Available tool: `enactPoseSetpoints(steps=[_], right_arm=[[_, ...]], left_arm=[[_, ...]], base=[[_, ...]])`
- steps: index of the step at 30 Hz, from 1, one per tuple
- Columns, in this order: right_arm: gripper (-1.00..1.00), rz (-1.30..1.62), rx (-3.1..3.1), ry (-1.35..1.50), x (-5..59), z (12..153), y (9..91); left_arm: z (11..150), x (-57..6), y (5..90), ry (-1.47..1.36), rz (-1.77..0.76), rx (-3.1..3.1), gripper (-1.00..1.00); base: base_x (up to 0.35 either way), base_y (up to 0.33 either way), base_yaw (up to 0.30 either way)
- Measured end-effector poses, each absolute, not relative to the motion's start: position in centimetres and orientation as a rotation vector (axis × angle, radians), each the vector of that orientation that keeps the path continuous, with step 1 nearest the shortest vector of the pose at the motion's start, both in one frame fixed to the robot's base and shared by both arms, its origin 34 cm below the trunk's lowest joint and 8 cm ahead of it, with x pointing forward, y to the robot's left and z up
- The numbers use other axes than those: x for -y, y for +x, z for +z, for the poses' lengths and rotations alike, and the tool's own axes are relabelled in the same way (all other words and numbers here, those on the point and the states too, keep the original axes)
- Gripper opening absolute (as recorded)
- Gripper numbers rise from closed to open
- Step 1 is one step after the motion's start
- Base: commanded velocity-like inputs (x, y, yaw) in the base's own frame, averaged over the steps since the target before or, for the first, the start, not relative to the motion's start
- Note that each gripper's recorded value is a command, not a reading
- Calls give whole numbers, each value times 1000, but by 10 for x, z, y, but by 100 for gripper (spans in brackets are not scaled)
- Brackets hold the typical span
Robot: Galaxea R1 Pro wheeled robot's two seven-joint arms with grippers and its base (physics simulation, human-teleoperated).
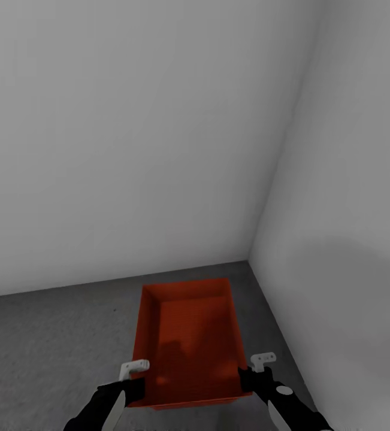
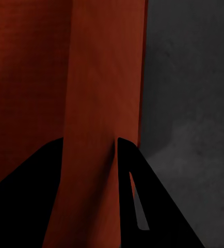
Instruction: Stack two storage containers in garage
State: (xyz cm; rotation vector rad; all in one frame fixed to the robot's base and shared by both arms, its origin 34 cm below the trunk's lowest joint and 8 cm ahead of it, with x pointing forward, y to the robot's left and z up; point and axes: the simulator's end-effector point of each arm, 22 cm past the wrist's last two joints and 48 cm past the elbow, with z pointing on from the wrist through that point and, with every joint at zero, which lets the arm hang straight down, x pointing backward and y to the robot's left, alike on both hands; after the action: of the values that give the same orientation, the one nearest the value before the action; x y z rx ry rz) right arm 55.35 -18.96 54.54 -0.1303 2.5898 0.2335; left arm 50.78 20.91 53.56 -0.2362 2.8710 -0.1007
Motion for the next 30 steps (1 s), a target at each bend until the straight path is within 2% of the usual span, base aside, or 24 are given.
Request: enactPoseSetpoints(steps=[30], right_arm=[[-100, 235, -2596, -128, 189, 543, 551]], left_arm=[[533, -209, 506, -236, -100, -2878, -100]], base=[[0, 0, 0]])
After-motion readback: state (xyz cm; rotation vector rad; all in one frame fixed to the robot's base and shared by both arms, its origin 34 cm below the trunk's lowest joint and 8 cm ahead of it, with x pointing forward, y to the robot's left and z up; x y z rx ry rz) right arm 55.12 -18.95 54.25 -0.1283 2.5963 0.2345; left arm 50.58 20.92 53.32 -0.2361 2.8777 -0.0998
